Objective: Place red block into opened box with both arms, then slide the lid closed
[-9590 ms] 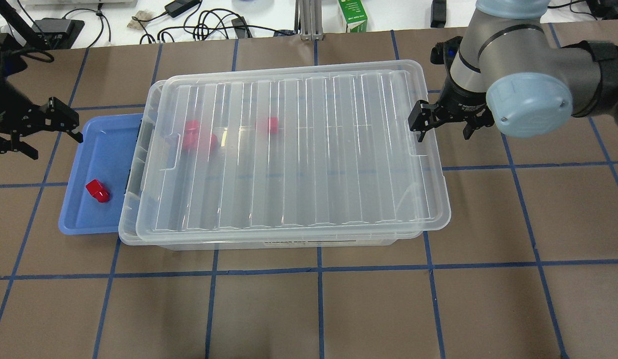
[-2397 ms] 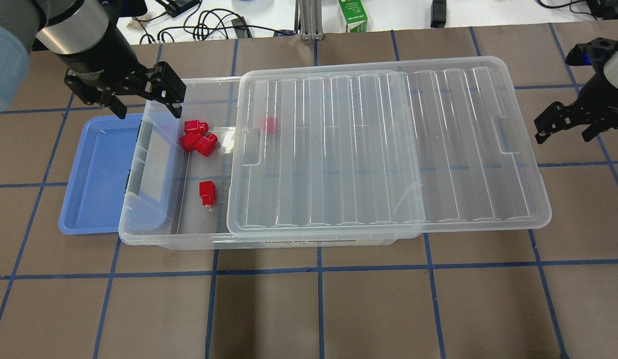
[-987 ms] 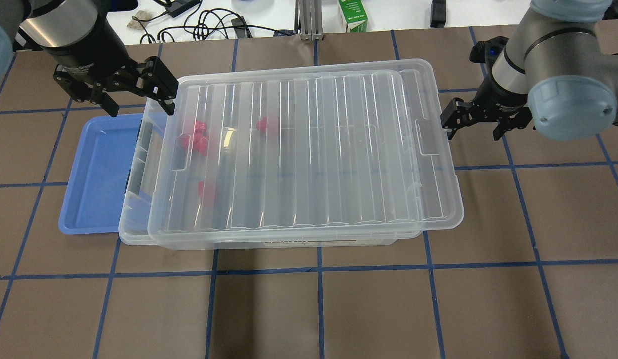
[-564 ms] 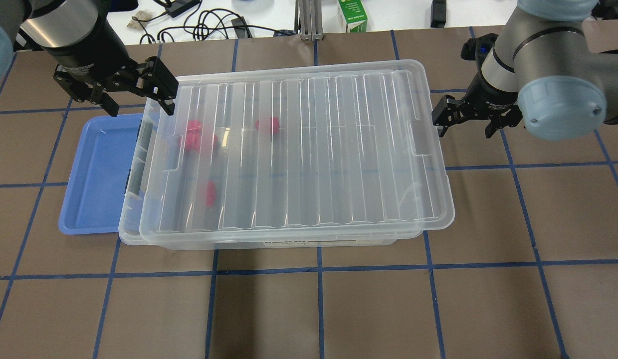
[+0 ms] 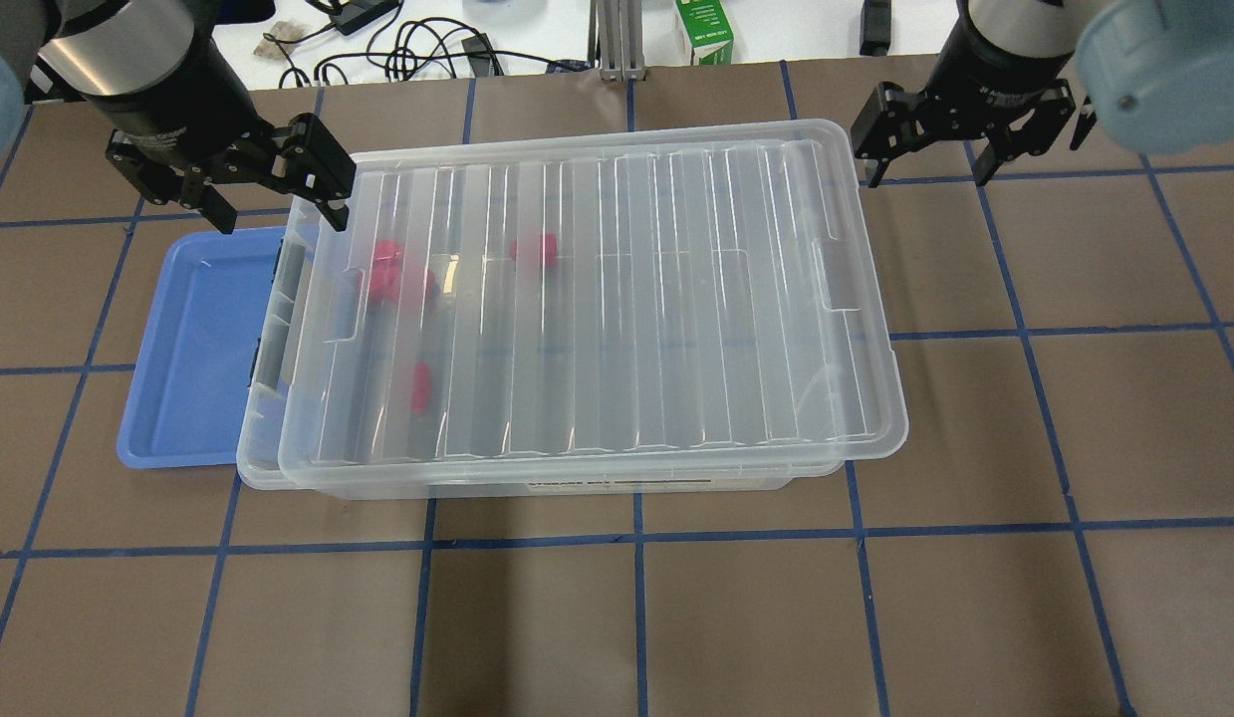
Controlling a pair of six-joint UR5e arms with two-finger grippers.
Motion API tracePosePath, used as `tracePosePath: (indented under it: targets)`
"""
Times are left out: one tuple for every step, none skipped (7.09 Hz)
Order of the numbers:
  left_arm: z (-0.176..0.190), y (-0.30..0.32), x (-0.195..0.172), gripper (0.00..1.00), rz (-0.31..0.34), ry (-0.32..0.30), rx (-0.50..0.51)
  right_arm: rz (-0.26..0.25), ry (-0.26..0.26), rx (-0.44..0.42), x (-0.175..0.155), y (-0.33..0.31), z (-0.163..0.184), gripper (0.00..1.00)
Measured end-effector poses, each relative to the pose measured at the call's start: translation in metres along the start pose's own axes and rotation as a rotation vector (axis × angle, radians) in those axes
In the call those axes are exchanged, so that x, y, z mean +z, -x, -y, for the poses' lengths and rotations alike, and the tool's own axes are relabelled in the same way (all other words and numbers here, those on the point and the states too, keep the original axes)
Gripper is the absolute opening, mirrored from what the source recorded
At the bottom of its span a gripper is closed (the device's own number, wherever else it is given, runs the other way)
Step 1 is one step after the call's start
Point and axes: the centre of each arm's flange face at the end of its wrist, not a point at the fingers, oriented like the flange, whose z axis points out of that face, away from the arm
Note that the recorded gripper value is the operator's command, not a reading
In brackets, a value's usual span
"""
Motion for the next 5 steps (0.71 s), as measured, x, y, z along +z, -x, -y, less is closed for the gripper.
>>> tracePosePath:
  targets:
    - [0.000, 0.000, -0.001, 1.00, 0.000, -0.001, 0.000, 0.001, 0.008, 0.040, -0.025, 0.019, -0.007, 1.00]
    - [-0.001, 0.000, -0.001, 1.00, 0.000, 0.000, 0.000, 0.002, 0.017, 0.056, -0.034, 0.032, -0.013, 1.00]
    - [-0.001, 0.000, 0.000, 1.00, 0.000, 0.002, 0.001, 0.001, 0.024, 0.063, -0.036, 0.038, -0.019, 1.00]
    - [-0.001, 0.000, 0.000, 1.00, 0.000, 0.002, 0.000, 0.002, 0.027, 0.063, -0.036, 0.040, -0.026, 1.00]
    - [-0.001, 0.000, 0.001, 1.00, 0.000, 0.002, 0.000, 0.003, 0.027, 0.060, -0.034, 0.040, -0.030, 1.00]
